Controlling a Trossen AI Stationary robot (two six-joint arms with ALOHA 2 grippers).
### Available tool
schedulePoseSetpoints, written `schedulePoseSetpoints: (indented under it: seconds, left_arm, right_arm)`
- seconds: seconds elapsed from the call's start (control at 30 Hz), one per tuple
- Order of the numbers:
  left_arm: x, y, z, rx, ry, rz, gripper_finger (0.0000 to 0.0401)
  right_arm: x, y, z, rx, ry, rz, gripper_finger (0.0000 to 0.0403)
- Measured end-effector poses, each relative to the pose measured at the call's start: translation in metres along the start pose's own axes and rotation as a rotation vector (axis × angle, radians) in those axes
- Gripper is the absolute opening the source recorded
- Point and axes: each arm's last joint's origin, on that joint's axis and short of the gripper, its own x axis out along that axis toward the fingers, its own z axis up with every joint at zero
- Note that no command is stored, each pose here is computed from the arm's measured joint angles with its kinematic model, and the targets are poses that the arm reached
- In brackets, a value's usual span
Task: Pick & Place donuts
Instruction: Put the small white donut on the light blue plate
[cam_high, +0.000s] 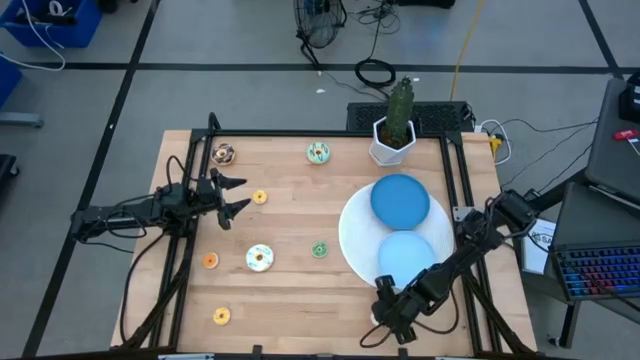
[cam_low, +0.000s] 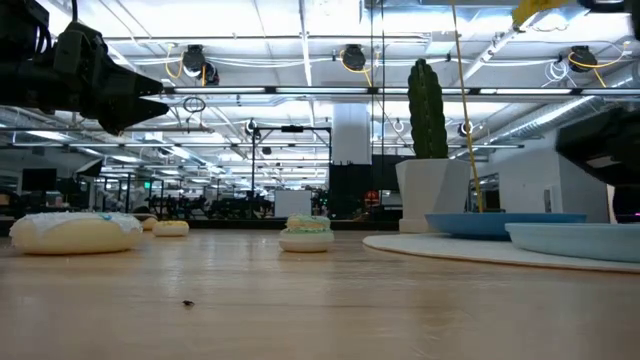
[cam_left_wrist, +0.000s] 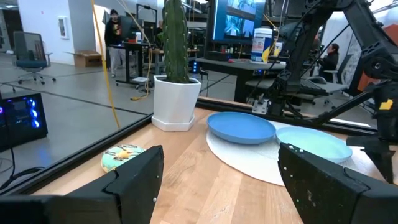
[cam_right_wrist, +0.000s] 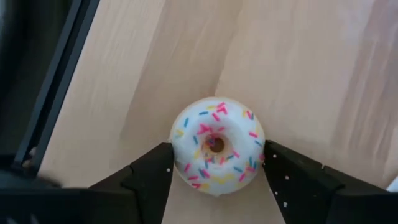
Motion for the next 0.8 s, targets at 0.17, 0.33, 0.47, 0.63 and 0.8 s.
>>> schedulePoseSetpoints:
  seconds: [0.17, 0.33, 0.47, 0.63, 0.8]
  left_arm:
    - [0.0, 0.0, 0.0, 0.0, 0.0, 0.0, 0.031]
    - [0.0, 0.0, 0.0, 0.0, 0.0, 0.0, 0.031]
    - [0.0, 0.0, 0.0, 0.0, 0.0, 0.0, 0.031]
    - [0.0, 0.0, 0.0, 0.0, 0.001, 0.0, 0.031]
    - [0.0, 0.0, 0.0, 0.0, 0.0, 0.0, 0.031]
  right_arm:
    - [0.005, -0.01, -0.003, -0.013, -0.035, -0.005, 0.021]
    - [0.006, -0.018, -0.001, -0.007, -0.035, -0.017, 0.0179]
    - [0.007, -0.018, 0.001, -0.044, -0.066, -0.009, 0.0152]
    - [0.007, -0.017, 0.004, -0.094, -0.096, -0.004, 0.0123]
    - [0.005, -0.017, 0.005, -0.146, -0.109, -0.022, 0.0097]
